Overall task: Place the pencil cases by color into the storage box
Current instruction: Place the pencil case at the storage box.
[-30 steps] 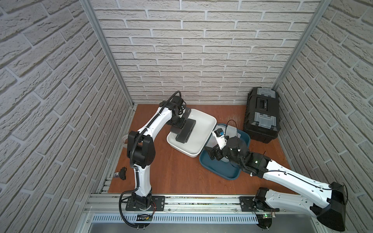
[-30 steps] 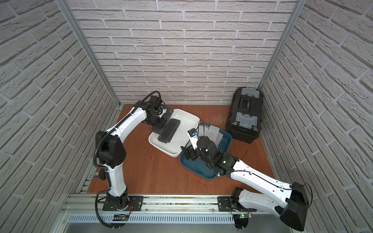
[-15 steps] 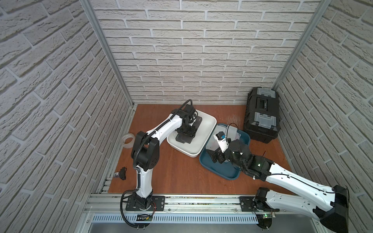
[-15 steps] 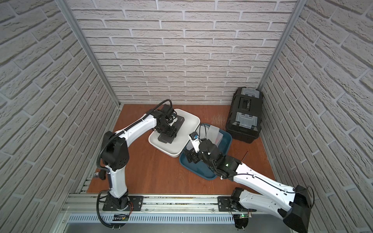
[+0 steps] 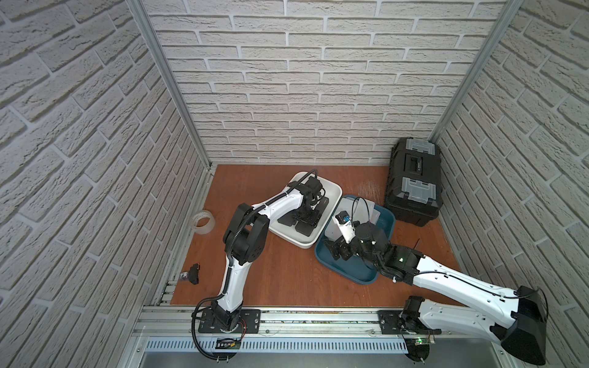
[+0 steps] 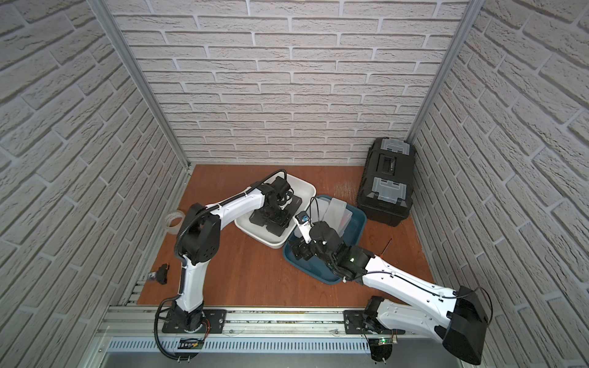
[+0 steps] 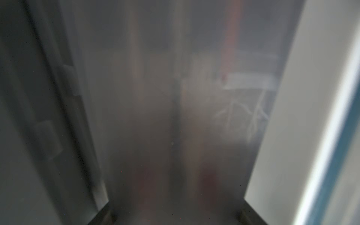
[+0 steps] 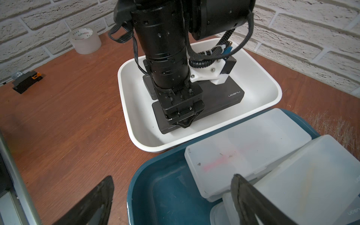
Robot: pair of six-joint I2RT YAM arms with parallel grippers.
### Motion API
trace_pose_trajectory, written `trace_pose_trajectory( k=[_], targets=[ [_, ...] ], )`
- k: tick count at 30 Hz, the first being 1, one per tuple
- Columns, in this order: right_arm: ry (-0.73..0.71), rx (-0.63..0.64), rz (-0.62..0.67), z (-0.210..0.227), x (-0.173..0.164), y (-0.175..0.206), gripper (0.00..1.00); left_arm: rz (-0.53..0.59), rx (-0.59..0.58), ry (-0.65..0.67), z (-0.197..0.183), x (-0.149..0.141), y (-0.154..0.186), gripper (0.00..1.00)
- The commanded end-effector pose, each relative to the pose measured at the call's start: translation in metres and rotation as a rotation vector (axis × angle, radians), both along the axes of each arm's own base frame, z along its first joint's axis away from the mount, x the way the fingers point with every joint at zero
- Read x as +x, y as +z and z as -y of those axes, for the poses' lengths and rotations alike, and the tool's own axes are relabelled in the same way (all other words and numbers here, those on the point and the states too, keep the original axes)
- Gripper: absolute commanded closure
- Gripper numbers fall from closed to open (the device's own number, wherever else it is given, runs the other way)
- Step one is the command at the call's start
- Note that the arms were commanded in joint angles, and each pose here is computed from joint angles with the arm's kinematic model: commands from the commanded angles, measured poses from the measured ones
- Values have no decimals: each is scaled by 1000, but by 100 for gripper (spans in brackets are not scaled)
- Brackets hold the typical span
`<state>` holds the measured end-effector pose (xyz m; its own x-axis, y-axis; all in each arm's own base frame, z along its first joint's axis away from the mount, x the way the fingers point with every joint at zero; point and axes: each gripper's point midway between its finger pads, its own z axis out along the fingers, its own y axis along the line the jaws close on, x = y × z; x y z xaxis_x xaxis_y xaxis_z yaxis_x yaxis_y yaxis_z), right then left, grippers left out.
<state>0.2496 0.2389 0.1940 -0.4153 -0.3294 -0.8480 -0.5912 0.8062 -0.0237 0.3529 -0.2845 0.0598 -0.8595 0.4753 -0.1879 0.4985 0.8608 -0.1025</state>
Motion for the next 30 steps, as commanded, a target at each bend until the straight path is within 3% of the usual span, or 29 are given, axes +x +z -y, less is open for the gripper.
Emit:
trace_pose_trajectory(
  k=[1, 15, 20, 23, 27, 30],
  targets=[
    [32, 32, 26, -11, 1, 6, 6, 43, -12, 16, 6, 12, 3, 44],
    [29, 24, 19, -13, 3, 4, 6, 15, 43, 37, 5, 10, -25, 41],
    [25, 32, 22, -9, 1, 8, 6, 17, 31, 35, 9, 10, -23, 36],
    [18, 28, 10, -6, -1, 14, 5, 35, 18, 29, 14, 15, -12, 26],
    [3, 4, -8, 0, -3, 29, 5, 83, -3, 2, 19, 26, 17, 2],
    [-21, 13, 3, 8, -5, 45, 5, 123, 11, 1, 11, 37, 43, 2]
  ],
)
